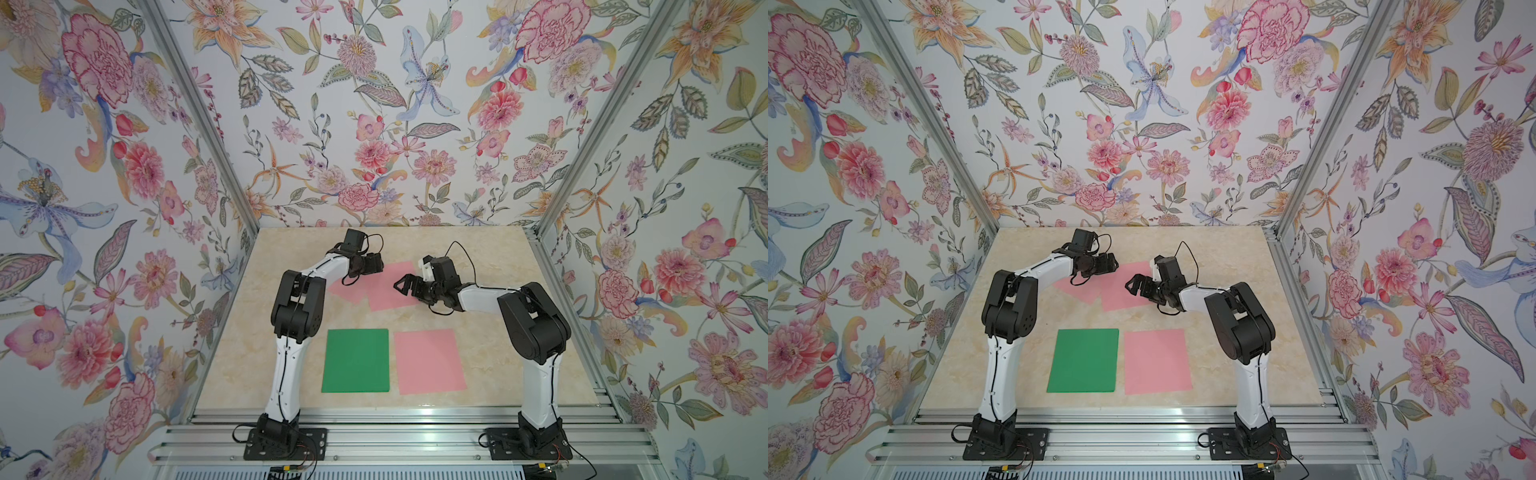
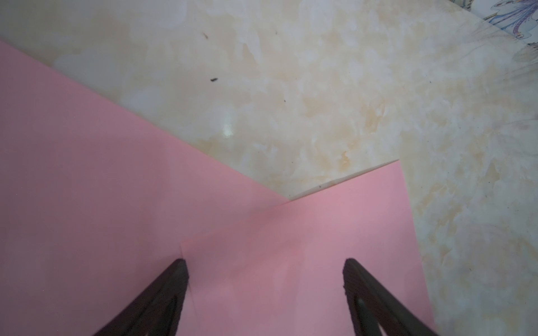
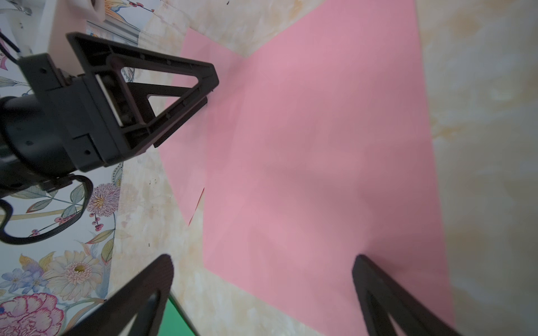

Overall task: Sort the scattered colored papers by color
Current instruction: Pick up the colored paper from the center of the board.

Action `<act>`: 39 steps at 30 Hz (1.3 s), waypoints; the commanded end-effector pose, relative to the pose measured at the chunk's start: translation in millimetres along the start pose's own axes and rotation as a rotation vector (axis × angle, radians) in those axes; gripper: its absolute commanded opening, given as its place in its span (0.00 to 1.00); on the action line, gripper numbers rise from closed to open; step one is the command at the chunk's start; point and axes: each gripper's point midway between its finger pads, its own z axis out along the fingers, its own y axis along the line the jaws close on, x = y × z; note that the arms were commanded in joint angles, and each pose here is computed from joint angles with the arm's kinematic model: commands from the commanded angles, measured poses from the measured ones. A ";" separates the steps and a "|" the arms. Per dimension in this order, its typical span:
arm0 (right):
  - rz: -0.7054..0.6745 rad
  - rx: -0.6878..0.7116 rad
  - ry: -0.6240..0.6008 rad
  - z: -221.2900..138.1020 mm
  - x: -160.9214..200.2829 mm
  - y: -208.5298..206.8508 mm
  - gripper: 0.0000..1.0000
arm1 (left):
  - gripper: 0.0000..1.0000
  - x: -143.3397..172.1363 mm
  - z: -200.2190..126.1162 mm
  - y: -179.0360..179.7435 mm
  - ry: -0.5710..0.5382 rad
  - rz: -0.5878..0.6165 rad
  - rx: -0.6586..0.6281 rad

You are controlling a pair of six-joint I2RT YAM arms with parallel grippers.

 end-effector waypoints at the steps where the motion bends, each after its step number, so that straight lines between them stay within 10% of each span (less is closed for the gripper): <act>1: 0.063 0.055 0.088 2.3 30.7 -22.3 1.00 | 0.87 55.7 22.8 16.3 0.167 -0.106 0.002; 29: 0.093 0.025 0.072 2.7 28.0 -28.2 1.00 | 0.89 120.1 -30.6 -19.9 0.296 -0.310 0.233; 39: 0.084 0.022 0.074 1.1 29.5 -24.9 1.00 | 0.61 101.1 -23.6 -12.3 0.221 -0.247 0.179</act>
